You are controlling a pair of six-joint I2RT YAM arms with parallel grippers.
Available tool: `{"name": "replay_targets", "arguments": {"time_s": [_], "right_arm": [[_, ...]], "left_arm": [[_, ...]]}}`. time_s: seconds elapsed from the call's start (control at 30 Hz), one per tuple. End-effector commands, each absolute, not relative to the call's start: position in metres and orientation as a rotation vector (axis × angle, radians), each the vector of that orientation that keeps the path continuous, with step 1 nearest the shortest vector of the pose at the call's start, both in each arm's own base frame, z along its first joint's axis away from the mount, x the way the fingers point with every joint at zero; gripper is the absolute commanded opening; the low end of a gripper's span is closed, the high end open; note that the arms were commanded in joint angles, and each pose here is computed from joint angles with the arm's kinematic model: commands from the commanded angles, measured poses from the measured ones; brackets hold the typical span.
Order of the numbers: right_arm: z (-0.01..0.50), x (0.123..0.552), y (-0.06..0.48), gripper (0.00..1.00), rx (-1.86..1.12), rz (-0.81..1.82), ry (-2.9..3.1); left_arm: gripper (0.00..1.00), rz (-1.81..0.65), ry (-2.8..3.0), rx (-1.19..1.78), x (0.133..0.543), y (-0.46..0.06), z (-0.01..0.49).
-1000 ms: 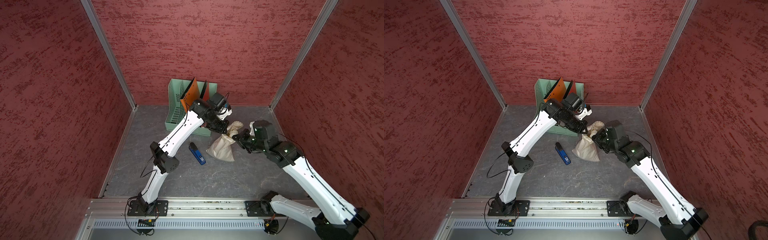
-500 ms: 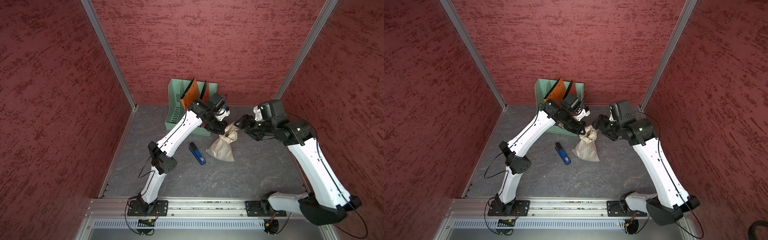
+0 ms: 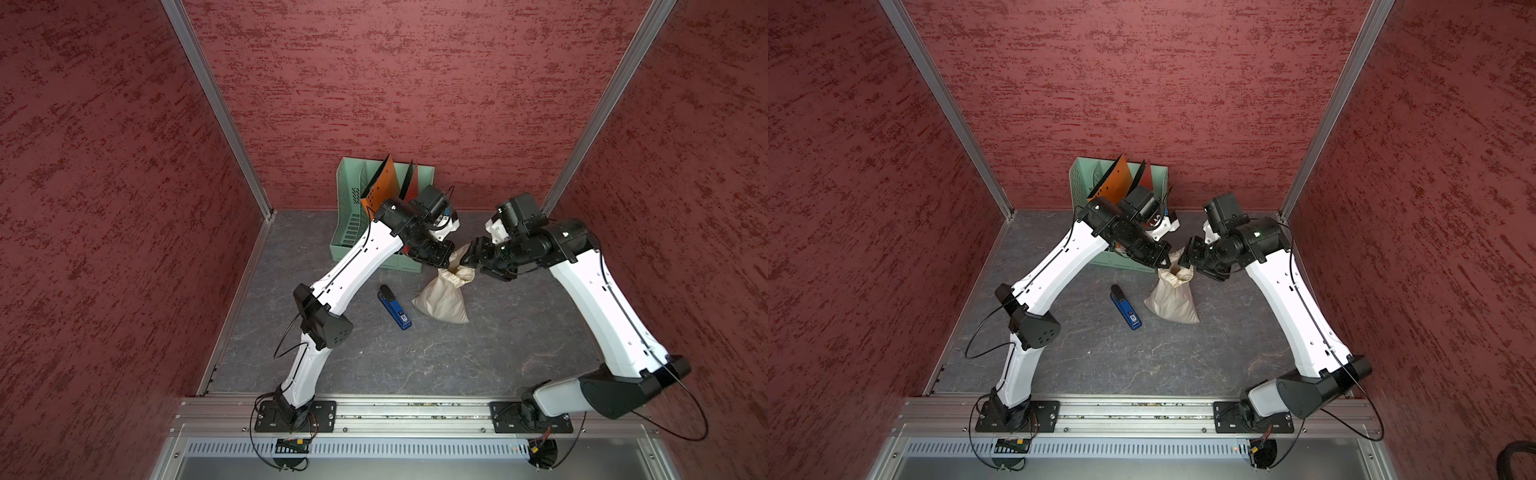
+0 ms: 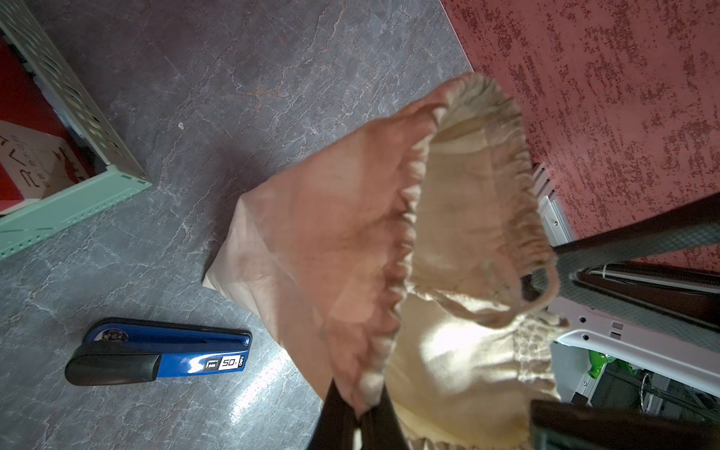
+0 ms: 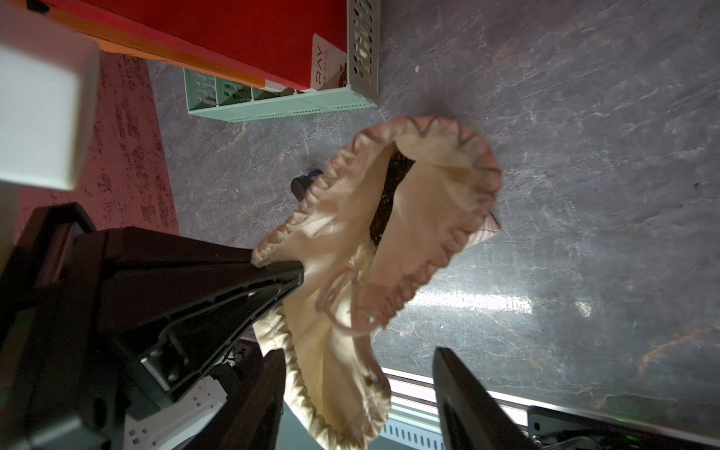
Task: Close the soil bag
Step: Adjust the soil bag at the center of the board.
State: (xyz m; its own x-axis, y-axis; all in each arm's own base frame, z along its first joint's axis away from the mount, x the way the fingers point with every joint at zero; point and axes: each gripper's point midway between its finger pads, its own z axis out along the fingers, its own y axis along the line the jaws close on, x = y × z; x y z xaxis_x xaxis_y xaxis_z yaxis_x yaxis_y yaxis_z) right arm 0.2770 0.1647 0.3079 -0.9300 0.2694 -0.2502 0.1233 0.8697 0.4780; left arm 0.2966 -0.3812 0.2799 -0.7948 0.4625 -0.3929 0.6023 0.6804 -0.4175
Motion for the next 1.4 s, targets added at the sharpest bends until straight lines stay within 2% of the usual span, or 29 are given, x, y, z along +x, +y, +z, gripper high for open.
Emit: {"name": "replay_targets", "arguments": {"time_s": [0.0,0.13,0.23,0.37,0.7,0.93,0.97,1.0,1.17,1.23,1.37], "right_arm": [[0.300,0.285,0.166,0.60,0.260,0.661,2.762],[0.293,0.295,0.165,0.50,0.252,0.645,2.776],[0.295,0.302,0.162,0.37,0.264,0.626,2.765],[0.311,0.306,0.151,0.00,0.266,0.551,2.718],[0.312,0.301,0.142,0.00,0.239,0.480,2.738],[0.291,0.291,0.160,0.00,0.244,0.643,2.760],[0.292,0.292,0.162,0.02,0.232,0.658,2.754],[0.296,0.294,0.164,0.14,0.210,0.675,2.740],[0.316,0.308,0.171,0.49,0.113,0.668,2.726],[0.320,0.314,0.171,0.58,0.081,0.638,2.738],[0.311,0.320,0.167,0.66,0.020,0.538,2.818]], "left_arm": [[0.01,-0.797,2.604,0.839,0.294,-0.377,0.295],[0.01,-0.791,2.601,0.835,0.294,-0.375,0.296],[0.01,-0.776,2.600,0.829,0.295,-0.373,0.298],[0.01,-0.739,2.587,0.784,0.302,-0.360,0.305],[0.01,-0.705,2.577,0.623,0.322,-0.312,0.319],[0.02,-0.749,2.608,0.628,0.311,-0.313,0.300],[0.02,-0.758,2.607,0.631,0.310,-0.314,0.299],[0.02,-0.766,2.603,0.640,0.308,-0.316,0.300],[0.02,-0.793,2.584,0.673,0.304,-0.321,0.305],[0.02,-0.791,2.584,0.676,0.303,-0.321,0.305],[0.02,-0.779,2.589,0.675,0.302,-0.318,0.305]]}}
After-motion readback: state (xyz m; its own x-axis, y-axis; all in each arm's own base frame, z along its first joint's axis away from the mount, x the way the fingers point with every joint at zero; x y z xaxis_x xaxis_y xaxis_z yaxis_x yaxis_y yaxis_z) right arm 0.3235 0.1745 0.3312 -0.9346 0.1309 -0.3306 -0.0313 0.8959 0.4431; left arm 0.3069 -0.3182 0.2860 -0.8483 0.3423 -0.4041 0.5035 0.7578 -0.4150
